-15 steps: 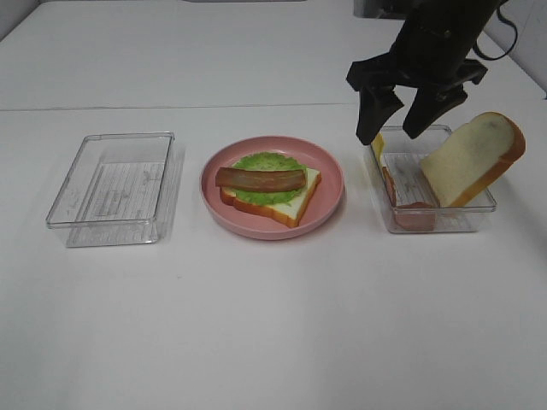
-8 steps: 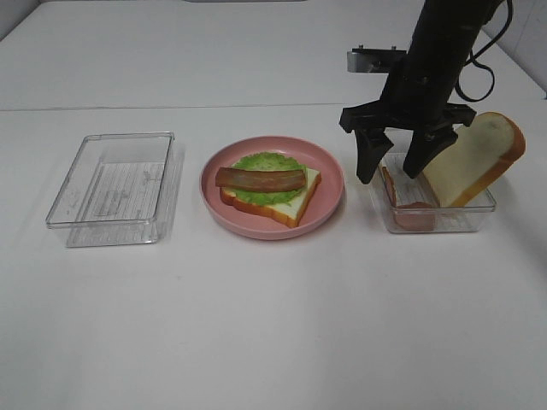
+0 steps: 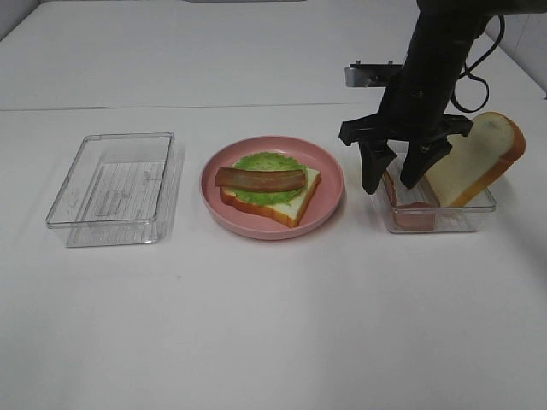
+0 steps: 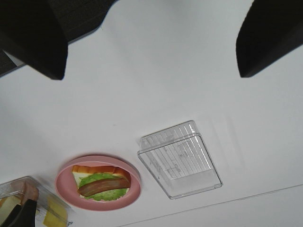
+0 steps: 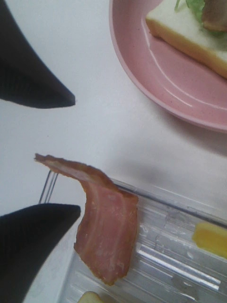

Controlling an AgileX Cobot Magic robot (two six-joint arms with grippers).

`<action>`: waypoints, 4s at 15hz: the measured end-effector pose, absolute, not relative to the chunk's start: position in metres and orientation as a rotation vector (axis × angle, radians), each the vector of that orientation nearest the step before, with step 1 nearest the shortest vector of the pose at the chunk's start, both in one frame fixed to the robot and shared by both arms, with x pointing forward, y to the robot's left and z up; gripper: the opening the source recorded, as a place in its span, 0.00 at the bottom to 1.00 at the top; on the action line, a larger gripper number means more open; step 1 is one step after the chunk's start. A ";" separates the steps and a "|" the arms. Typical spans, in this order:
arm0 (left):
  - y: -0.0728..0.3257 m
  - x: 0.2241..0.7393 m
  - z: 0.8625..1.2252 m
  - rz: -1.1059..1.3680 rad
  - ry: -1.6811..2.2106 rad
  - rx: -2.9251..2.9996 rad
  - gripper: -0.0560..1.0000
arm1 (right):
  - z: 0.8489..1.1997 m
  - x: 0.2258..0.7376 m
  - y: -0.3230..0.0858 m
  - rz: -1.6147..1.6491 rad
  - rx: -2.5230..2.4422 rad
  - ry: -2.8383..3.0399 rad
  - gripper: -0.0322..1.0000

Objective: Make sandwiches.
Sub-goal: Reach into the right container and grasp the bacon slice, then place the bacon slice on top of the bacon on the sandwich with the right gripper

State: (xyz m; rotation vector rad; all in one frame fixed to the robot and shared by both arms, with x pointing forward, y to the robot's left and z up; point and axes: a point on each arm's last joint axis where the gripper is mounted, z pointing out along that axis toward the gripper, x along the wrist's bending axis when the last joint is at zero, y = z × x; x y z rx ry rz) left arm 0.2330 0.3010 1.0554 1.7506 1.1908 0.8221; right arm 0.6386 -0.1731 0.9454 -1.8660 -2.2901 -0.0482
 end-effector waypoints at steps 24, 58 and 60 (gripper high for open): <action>0.301 0.233 1.055 0.821 1.191 1.750 0.90 | 1.090 0.595 -0.163 -0.694 -1.682 -2.361 0.03; 0.301 0.233 1.055 0.821 1.191 1.750 0.90 | 0.926 0.667 -0.131 -0.725 -1.786 -2.020 0.24; 0.301 0.233 1.055 0.821 1.191 1.750 0.90 | 0.927 0.666 -0.130 -0.713 -1.772 -2.024 0.63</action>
